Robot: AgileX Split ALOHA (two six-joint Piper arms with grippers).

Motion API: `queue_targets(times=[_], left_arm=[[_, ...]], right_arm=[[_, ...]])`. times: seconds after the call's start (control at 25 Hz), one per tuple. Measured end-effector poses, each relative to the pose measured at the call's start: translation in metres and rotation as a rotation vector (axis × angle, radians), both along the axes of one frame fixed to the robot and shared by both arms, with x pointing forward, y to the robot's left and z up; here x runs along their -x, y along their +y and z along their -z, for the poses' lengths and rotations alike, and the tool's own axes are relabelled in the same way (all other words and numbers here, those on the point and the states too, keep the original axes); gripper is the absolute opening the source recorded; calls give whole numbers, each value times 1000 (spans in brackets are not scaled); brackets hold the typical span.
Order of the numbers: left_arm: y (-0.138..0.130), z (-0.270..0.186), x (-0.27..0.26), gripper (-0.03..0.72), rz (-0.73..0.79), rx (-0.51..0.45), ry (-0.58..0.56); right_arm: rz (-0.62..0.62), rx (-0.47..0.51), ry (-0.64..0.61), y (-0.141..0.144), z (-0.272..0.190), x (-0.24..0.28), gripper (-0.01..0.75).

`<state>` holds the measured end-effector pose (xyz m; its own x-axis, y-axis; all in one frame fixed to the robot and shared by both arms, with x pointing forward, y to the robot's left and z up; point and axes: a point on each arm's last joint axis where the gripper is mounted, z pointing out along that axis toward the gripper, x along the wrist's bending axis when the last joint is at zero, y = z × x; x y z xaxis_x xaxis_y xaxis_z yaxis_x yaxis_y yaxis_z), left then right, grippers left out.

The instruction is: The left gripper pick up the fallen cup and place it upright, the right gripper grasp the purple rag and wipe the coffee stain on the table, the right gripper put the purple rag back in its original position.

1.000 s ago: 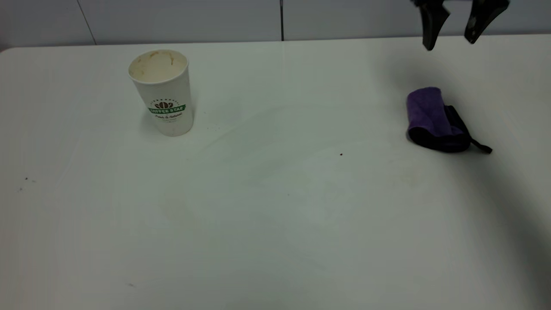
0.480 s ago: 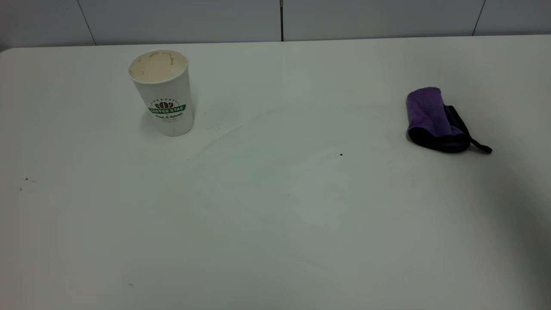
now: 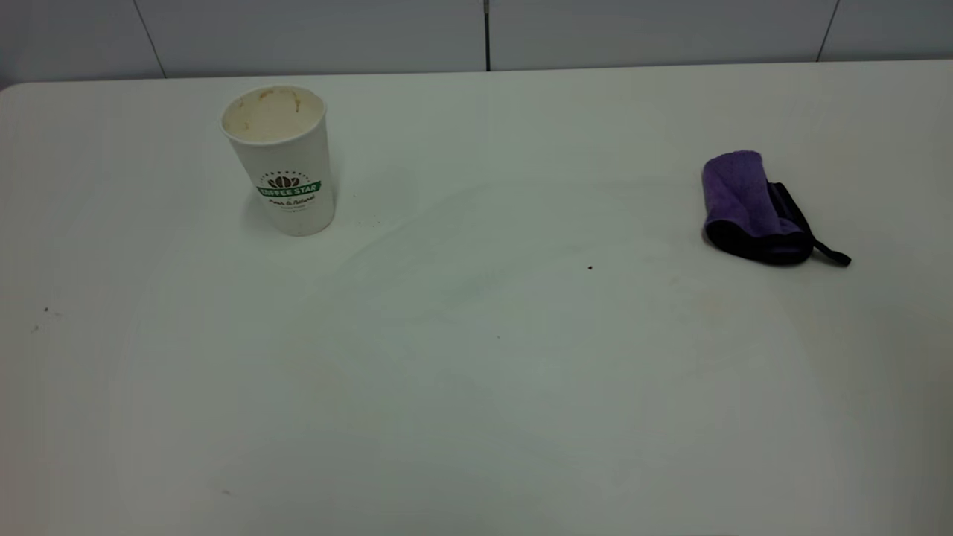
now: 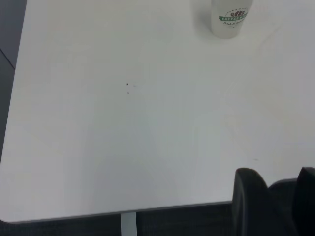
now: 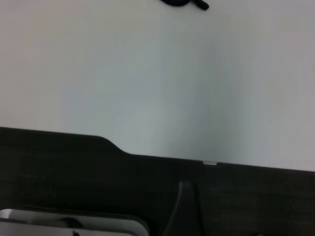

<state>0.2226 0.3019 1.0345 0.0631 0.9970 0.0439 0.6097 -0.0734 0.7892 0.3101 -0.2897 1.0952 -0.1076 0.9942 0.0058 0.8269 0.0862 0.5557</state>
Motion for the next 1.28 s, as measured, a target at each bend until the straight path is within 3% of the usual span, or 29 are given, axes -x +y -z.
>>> queue_targets(times=[0.24,0.48,1.04,1.28], left_arm=[[0,0,0,239,0,0,0],[0,0,0,239,0,0,0],[0,0,0,239,0,0,0],[0,0,0,239,0,0,0]], right_arm=[[0,-22,-165,-7,38,47,717],[-12,-33,-287,-8,51,57,712],[-13,-15,-279,-9,55,55,644],[128,-19,-328,-9,54,62,621]])
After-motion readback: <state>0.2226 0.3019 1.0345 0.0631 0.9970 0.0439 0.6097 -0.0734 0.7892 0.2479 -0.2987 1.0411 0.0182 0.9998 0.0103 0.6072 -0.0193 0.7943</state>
